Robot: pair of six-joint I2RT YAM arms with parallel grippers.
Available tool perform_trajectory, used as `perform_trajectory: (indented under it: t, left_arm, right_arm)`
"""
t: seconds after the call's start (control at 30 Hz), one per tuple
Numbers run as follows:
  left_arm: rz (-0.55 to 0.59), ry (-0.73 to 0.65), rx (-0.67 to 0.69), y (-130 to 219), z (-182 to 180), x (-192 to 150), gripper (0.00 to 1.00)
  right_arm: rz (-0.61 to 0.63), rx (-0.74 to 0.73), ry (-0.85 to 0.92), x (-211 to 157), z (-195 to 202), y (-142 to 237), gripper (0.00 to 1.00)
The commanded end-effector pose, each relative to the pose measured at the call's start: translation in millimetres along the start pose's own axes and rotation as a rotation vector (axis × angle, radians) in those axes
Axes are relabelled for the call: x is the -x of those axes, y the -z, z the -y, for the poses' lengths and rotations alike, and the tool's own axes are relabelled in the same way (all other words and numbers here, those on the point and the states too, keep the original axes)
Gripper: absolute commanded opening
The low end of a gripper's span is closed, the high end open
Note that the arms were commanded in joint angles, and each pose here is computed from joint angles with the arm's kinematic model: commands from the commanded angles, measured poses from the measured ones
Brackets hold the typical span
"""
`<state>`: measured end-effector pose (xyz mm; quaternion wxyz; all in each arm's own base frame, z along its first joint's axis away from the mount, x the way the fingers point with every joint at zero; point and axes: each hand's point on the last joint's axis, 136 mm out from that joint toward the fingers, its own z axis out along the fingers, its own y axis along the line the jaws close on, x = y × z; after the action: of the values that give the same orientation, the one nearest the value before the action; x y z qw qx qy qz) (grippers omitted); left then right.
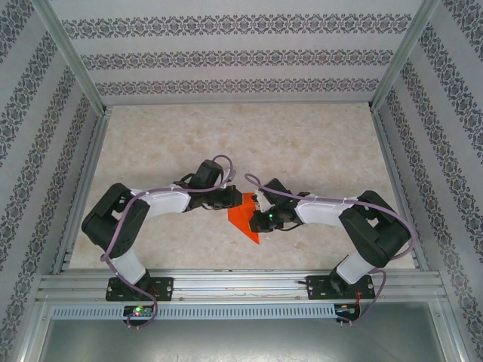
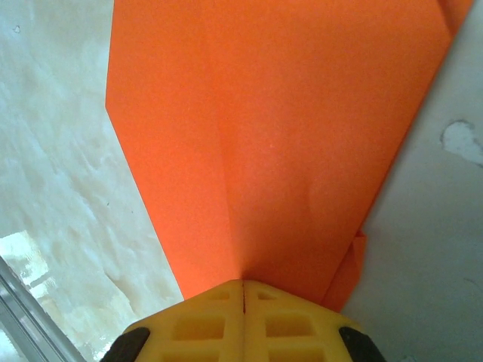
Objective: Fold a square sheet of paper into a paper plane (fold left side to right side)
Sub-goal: Fourth fold the wing at the center of the table.
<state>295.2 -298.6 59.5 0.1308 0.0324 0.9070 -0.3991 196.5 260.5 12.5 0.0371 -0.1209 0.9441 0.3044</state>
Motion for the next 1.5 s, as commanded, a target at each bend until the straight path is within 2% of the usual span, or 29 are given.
perform_trajectory:
  t: [0.0, 0.17, 0.37, 0.63, 1.23, 1.47]
  left_arm:
    - [0.004, 0.003, -0.04, -12.6, 6.9, 8.7, 0.09]
    - [-0.024, 0.02, 0.034, -26.2, -14.2, 5.6, 0.09]
    - [-0.059, 0.065, 0.12, -30.6, -41.9, -10.9, 0.05]
    - [-0.07, 0.089, 0.126, -29.2, -50.1, -22.7, 0.02]
    - [-0.072, 0.101, 0.132, -29.7, -51.6, -23.1, 0.01]
    - [-0.078, 0.12, 0.166, -28.7, -58.2, -25.8, 0.0]
  right_arm:
    - [-0.127, -0.169, -0.086, -39.6, 46.1, -2.5, 0.0]
    - [-0.112, -0.14, -0.083, -34.9, 38.3, 0.1, 0.0]
    - [-0.032, -0.008, -0.054, -9.6, 1.0, 13.4, 0.01]
    - [0.078, 0.138, -0.058, 19.5, -33.8, 23.6, 0.0]
    - [0.109, 0.053, -0.096, 45.8, -17.4, -3.1, 0.0]
    - [0.057, 0.012, -0.108, 35.2, -7.5, -12.6, 0.0]
